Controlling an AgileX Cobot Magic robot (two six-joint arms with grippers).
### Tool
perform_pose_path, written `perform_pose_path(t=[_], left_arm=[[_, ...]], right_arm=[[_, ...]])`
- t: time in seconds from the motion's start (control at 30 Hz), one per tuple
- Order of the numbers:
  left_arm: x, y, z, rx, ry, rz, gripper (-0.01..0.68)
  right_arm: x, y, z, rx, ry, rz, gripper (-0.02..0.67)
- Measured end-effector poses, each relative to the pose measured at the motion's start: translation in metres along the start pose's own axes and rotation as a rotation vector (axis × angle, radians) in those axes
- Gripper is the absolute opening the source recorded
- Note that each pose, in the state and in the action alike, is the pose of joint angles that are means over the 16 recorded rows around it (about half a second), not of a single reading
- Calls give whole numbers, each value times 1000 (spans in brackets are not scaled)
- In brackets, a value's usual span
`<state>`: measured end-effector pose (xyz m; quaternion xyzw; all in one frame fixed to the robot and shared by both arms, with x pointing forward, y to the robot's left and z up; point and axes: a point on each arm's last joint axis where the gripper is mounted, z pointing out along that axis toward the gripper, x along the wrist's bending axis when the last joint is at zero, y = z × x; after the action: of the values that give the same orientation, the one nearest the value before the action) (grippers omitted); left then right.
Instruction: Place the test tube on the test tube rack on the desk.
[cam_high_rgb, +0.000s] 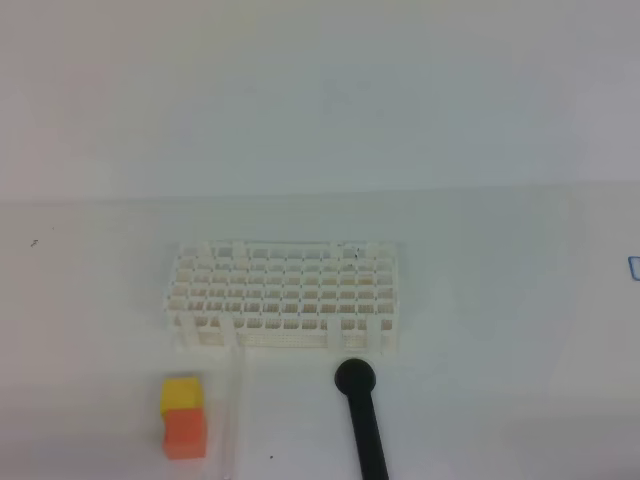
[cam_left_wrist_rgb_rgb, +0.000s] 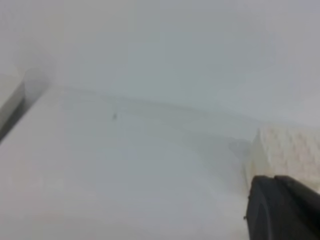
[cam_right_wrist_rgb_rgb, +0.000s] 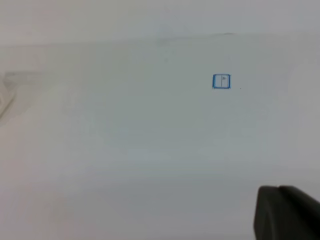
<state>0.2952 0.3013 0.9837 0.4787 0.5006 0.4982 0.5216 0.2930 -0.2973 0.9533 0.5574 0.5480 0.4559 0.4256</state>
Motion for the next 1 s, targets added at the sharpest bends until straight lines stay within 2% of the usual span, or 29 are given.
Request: perform_pose_path(t=[0.57, 0.77, 1.0], left_arm=[[0, 4, 0, -47, 1, 89, -1], [0, 7, 0, -73, -2, 21, -1], [0, 15, -1, -154, -15, -136, -1]], right_arm=[[1, 18, -2, -209, 13, 1, -1], [1, 21, -2, -247, 14, -4, -1], [2, 28, -5, -319, 17, -12, -1]])
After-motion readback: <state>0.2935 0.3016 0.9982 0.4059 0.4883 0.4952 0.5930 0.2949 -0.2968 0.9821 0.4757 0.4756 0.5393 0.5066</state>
